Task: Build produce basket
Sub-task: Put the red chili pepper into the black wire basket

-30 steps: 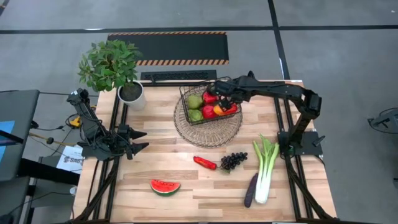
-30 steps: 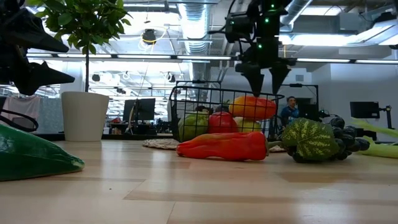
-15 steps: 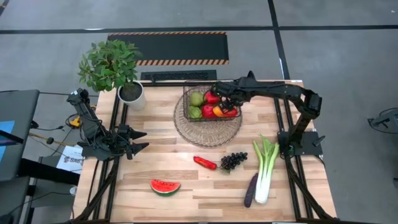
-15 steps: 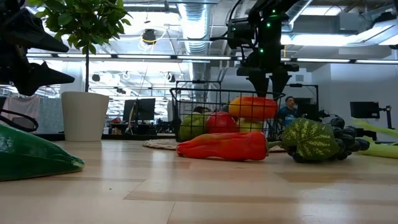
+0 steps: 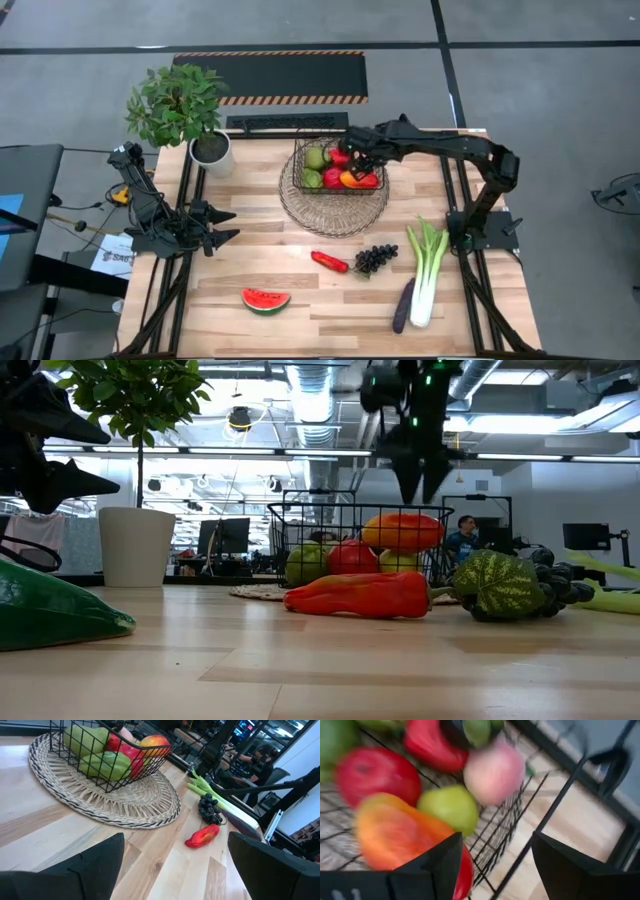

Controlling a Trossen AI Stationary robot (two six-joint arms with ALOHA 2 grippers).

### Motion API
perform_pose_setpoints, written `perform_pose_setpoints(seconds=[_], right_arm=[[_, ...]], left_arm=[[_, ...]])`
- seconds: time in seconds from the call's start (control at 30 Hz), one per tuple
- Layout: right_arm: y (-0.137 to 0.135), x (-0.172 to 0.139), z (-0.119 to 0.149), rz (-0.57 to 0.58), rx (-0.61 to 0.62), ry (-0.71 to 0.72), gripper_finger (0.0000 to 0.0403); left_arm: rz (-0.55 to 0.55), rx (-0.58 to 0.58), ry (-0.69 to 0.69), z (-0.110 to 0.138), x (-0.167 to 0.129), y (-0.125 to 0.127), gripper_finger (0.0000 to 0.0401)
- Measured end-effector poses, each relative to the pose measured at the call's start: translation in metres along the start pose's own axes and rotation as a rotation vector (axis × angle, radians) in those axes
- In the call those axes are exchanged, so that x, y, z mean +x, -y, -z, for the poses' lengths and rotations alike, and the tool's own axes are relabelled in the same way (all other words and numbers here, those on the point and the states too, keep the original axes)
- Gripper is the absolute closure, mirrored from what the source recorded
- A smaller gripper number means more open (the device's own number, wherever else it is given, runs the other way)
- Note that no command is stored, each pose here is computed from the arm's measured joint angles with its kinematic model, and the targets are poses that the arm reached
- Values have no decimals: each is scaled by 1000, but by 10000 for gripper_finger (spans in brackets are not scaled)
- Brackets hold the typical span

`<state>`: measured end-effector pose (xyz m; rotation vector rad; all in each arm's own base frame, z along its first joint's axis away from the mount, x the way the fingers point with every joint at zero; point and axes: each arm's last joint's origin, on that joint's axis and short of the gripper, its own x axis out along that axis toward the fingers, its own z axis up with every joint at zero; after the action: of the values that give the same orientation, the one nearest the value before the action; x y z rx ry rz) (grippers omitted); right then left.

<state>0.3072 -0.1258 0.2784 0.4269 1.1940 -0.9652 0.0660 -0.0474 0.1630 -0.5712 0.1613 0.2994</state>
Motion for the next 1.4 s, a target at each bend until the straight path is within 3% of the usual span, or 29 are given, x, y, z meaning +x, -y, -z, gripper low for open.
perform_pose_setpoints(seconds=[0.17,0.3,0.43,0.6,0.8,0.93,1.13,1.4], right_arm=[[6,-48,-7,-93,2,137,147],[-1,-84,7,-284,-26,184,147],[-28,-112,38,-413,-105,191,147],[-82,-131,86,-492,-227,225,147],[-154,-119,146,-424,-399,350,147],[-192,-91,174,-373,-442,316,147],[-231,-51,196,-406,-458,205,134],[-245,-22,194,-376,-464,177,46]], left_arm=[[0,0,0,0,0,0,60],[0,0,0,0,0,0,60],[0,0,0,0,0,0,60],[0,6,1,0,0,0,60],[0,5,2,0,0,0,60],[0,6,0,0,0,0,60],[0,6,0,0,0,0,60],[1,9,-1,0,0,0,60]])
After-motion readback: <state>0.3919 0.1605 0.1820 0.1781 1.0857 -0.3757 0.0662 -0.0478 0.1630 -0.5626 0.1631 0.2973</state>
